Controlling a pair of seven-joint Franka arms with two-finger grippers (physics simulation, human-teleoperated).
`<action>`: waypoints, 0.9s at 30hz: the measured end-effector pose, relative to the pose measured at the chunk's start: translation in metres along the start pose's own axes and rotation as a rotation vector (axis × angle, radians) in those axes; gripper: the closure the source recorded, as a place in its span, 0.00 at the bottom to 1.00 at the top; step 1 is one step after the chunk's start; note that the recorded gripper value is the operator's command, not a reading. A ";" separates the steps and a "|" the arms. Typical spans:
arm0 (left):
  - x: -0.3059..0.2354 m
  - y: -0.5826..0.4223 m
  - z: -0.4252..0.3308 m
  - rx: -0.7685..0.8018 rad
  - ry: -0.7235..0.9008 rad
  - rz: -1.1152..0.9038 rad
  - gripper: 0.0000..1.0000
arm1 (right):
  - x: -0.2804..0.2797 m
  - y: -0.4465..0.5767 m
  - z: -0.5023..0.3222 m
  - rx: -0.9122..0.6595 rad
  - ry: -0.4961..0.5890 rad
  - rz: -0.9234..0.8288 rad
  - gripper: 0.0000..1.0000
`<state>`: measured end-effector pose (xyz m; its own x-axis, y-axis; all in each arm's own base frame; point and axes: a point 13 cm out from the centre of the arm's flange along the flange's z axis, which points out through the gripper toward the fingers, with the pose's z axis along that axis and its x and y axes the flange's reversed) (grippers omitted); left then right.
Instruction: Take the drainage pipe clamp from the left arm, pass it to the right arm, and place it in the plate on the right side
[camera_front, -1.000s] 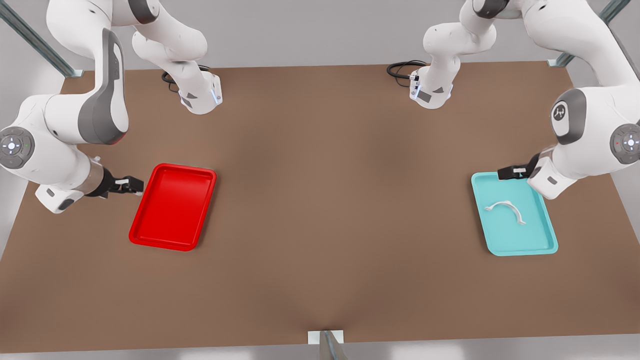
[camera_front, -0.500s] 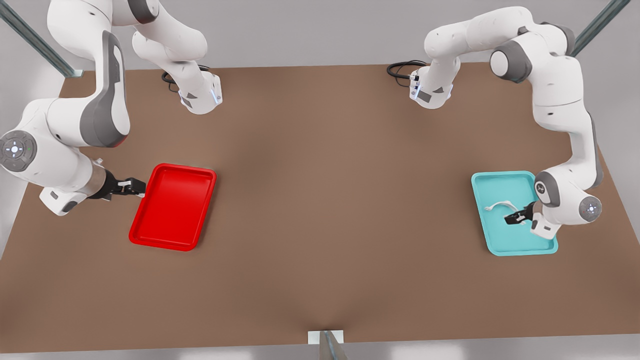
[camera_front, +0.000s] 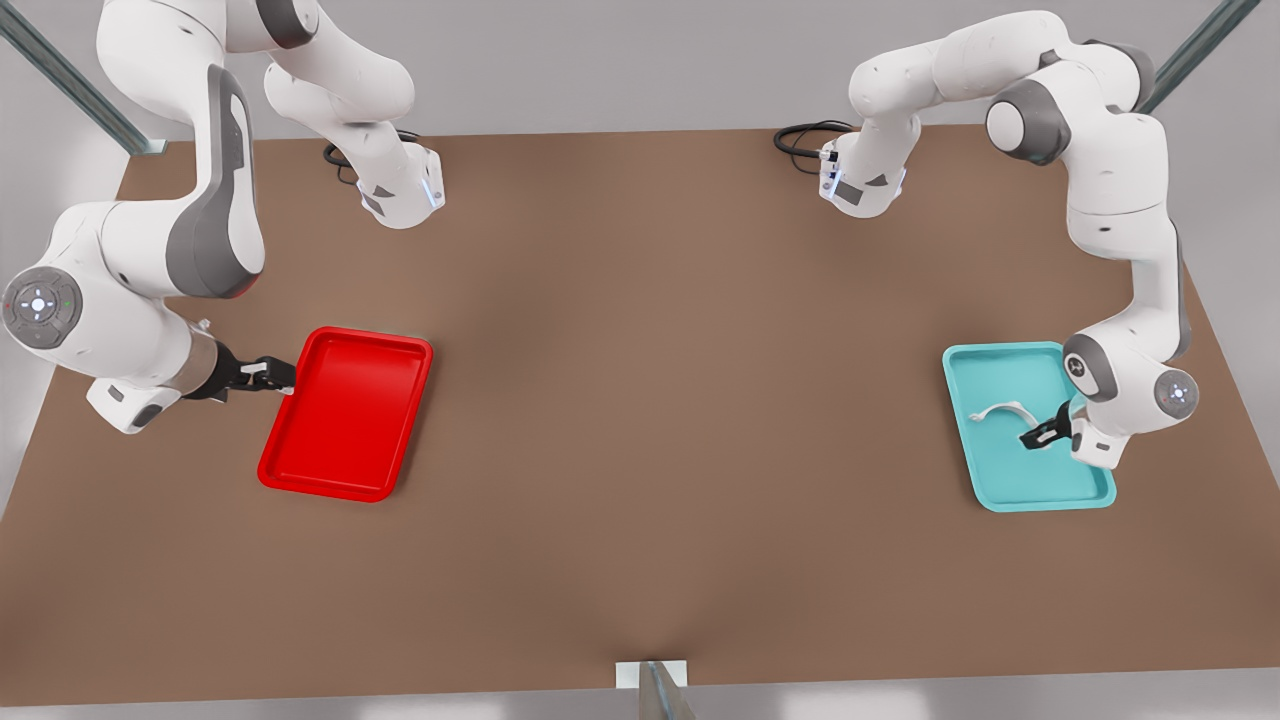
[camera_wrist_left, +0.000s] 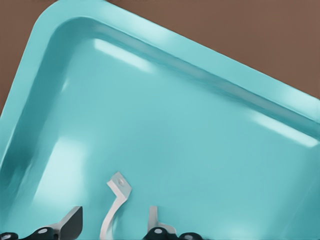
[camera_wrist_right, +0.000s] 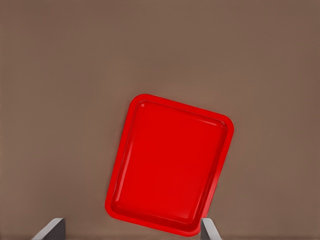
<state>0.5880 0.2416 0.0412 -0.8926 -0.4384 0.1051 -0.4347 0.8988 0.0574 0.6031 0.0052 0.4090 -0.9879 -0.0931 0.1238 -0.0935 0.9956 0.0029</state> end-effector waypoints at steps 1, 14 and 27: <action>0.000 -0.001 -0.001 0.001 0.000 0.001 0.50 | 0.000 0.000 0.000 0.000 0.000 0.000 0.00; 0.006 0.002 0.000 -0.005 0.027 0.006 0.56 | 0.000 0.000 0.003 -0.001 0.008 -0.003 0.00; 0.002 0.005 -0.003 -0.018 0.020 -0.004 0.79 | 0.001 0.000 0.004 -0.002 0.013 -0.004 0.00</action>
<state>0.5845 0.2457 0.0445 -0.8881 -0.4424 0.1246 -0.4361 0.8967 0.0756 0.6016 0.0050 0.4051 -0.9858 -0.0974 0.1371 -0.0976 0.9952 0.0051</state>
